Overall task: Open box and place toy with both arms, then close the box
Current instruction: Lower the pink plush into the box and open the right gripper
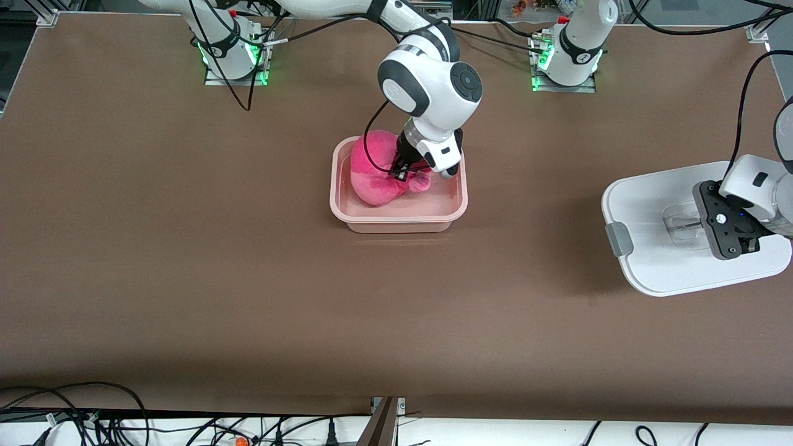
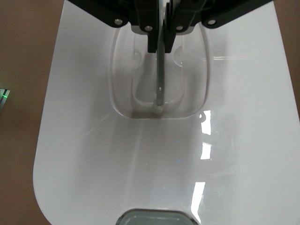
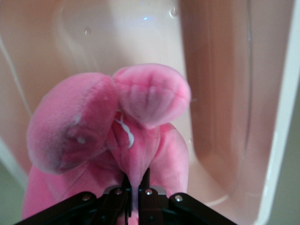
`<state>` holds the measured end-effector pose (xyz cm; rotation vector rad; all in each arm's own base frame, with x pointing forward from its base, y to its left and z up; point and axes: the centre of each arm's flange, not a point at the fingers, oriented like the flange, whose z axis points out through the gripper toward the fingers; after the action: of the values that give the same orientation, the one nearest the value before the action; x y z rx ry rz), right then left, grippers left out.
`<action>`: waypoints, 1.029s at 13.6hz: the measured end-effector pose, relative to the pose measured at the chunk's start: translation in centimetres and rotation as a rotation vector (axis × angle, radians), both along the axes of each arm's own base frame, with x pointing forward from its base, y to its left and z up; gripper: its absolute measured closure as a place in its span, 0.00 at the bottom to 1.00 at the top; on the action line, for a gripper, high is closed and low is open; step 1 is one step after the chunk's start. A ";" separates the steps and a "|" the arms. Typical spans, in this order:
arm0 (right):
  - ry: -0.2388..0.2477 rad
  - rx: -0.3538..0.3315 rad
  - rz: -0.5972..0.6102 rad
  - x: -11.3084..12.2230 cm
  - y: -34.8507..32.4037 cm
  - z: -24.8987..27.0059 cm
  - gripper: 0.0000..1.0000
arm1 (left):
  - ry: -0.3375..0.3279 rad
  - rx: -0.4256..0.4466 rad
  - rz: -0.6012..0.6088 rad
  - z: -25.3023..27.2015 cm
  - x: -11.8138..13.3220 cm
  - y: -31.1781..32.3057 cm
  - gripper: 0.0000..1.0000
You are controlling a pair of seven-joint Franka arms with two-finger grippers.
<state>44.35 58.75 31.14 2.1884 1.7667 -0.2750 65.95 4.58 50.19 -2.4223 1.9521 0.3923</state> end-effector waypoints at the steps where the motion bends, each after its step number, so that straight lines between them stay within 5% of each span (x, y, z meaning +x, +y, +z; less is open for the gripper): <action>1: -0.015 0.002 -0.003 -0.2 0.4 -0.7 0.93 | 0.000 0.000 0.000 0.0 0.0 0.0 0.93; 5: -0.057 -0.027 0.003 0.1 0.5 -2.0 0.93 | 0.001 0.000 0.000 -0.1 0.0 0.0 0.93; 10: -0.043 -0.082 -0.032 4.9 -3.9 -1.2 0.93 | 0.006 -0.001 0.000 -0.3 0.1 0.0 0.93; 14: -0.073 -0.078 -0.076 3.8 -2.9 -1.2 0.93 | 0.006 -0.001 -0.001 -0.3 0.1 0.0 0.93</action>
<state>48.16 55.86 29.93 2.1850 1.6101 -0.2736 66.01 4.55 49.87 -2.4236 1.9554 0.3991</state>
